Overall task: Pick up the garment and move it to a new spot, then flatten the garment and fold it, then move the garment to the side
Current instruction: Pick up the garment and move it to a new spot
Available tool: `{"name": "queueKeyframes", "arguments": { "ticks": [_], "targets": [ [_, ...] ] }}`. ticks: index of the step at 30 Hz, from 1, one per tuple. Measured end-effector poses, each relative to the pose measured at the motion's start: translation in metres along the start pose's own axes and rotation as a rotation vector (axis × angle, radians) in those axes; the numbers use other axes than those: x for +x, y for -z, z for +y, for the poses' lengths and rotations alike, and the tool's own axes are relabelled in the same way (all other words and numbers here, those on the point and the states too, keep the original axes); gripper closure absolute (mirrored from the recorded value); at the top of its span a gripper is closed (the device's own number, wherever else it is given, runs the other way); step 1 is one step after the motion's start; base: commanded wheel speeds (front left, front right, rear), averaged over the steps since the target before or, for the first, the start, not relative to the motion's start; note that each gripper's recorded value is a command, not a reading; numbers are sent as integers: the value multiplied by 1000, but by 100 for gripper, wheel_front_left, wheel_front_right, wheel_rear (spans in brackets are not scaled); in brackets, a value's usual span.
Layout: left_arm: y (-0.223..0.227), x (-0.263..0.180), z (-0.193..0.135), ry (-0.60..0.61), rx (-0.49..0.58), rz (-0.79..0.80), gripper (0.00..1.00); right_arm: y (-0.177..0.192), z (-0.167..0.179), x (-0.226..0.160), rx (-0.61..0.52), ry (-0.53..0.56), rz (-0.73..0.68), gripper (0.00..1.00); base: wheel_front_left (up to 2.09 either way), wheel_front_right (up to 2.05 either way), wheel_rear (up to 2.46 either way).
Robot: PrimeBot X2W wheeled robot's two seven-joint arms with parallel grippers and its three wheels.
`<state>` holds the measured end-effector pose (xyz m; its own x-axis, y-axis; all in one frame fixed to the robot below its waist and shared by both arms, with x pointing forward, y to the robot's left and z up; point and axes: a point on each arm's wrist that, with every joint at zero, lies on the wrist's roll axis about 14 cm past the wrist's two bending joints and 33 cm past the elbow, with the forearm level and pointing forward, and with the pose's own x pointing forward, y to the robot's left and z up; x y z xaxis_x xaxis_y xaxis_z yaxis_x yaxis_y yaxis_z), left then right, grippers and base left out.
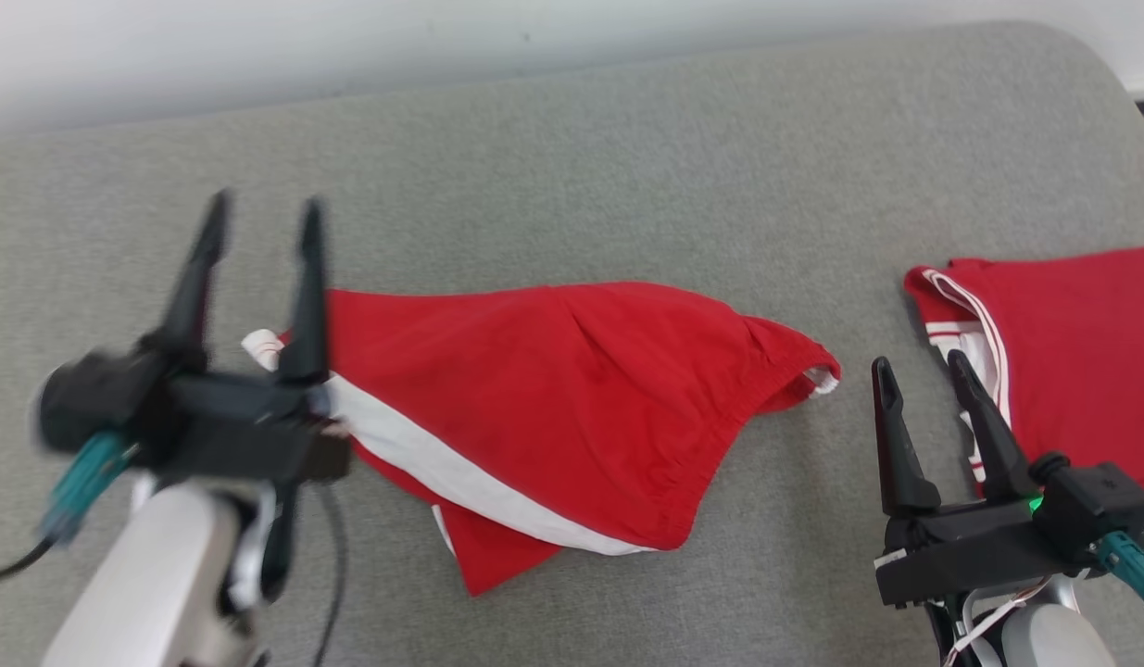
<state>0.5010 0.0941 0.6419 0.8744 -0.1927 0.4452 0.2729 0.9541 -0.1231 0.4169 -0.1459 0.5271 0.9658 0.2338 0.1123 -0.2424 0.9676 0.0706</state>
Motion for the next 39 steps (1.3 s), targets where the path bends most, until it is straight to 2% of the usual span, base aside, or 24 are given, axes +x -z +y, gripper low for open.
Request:
{"name": "queueKeyframes", "arguments": {
  "ticks": [7,13,25,39],
  "targets": [
    [-25,-43,48,-104,125,-17,0,-5,12,-6,-1,-33,-3,0,0,0,0],
    [-35,-72,65,-150,188,-6,0,-8,16,-12,-10,-48,3,0,0,0,0],
    [-32,-131,62,-180,252,78,0,-9,32,-41,-21,-76,29,0,0,0,0],
    [-38,-149,57,-185,247,81,0,-16,48,-59,-19,-101,27,0,0,0,0]
  ]
}}
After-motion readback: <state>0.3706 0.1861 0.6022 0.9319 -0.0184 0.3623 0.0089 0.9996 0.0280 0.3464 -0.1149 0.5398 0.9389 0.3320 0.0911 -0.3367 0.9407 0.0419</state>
